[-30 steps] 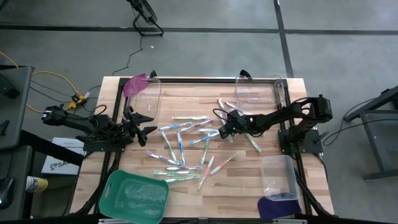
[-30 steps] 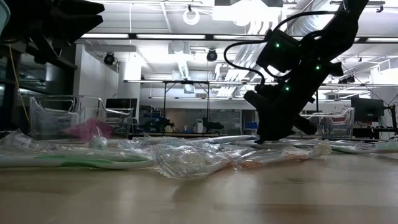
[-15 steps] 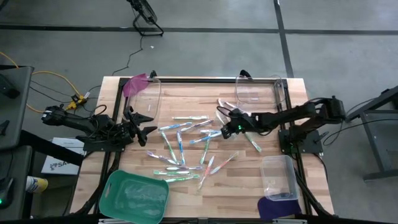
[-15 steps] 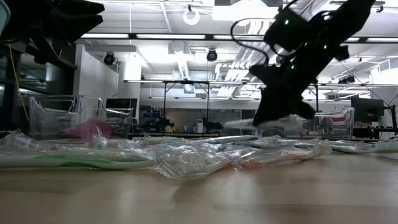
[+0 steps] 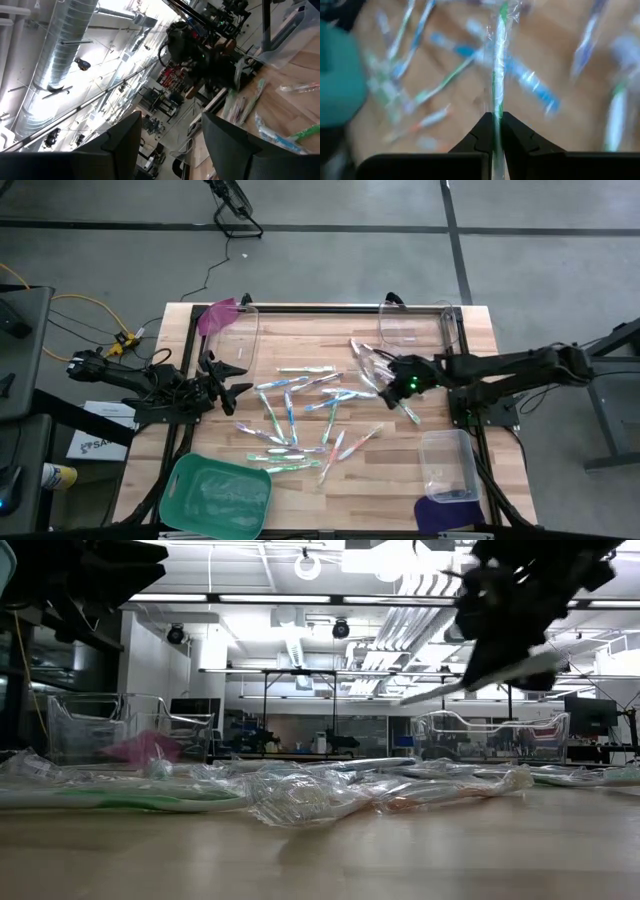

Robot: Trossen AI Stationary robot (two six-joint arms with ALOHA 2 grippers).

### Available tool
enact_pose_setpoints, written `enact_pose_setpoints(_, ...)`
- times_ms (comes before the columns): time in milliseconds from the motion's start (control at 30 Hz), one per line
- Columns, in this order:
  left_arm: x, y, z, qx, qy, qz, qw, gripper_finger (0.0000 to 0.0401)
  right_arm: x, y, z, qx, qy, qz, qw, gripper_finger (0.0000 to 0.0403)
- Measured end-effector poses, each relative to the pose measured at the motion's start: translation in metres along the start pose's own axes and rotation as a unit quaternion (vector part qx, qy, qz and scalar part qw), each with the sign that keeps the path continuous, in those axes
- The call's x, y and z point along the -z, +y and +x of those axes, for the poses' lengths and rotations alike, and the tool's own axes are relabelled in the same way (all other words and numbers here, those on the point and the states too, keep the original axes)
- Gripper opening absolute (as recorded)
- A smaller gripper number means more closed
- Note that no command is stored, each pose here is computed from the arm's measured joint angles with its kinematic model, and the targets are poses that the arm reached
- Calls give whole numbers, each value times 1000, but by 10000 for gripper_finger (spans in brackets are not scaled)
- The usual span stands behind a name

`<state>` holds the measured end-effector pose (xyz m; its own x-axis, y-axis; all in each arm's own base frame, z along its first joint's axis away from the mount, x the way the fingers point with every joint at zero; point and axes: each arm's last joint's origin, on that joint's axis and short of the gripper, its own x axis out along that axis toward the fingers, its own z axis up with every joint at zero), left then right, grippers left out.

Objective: Pick & Place Toothbrushes
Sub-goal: Put the green toothbrush into the white bin

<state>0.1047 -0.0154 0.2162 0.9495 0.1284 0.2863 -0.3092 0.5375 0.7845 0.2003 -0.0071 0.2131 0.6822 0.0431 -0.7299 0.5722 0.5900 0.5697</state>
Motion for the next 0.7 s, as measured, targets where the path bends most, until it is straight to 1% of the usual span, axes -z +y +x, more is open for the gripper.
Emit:
enact_pose_setpoints(167,0,0,0,0,0,0,1000,203,21,-1,-26,-16,71,49,996,17)
enact_pose_setpoints(233,0,0,0,0,0,1,1000,203,30,-2,-36,-18,102,72,992,17)
enact_pose_setpoints(333,0,0,0,0,0,9,1000,203,42,1,-49,-40,135,100,985,17)
enact_pose_setpoints(533,0,0,0,0,0,11,1000,203,61,7,-71,-88,185,143,968,17)
enact_pose_setpoints(700,0,0,0,0,0,11,1000,203,78,7,-83,-79,206,163,962,17)
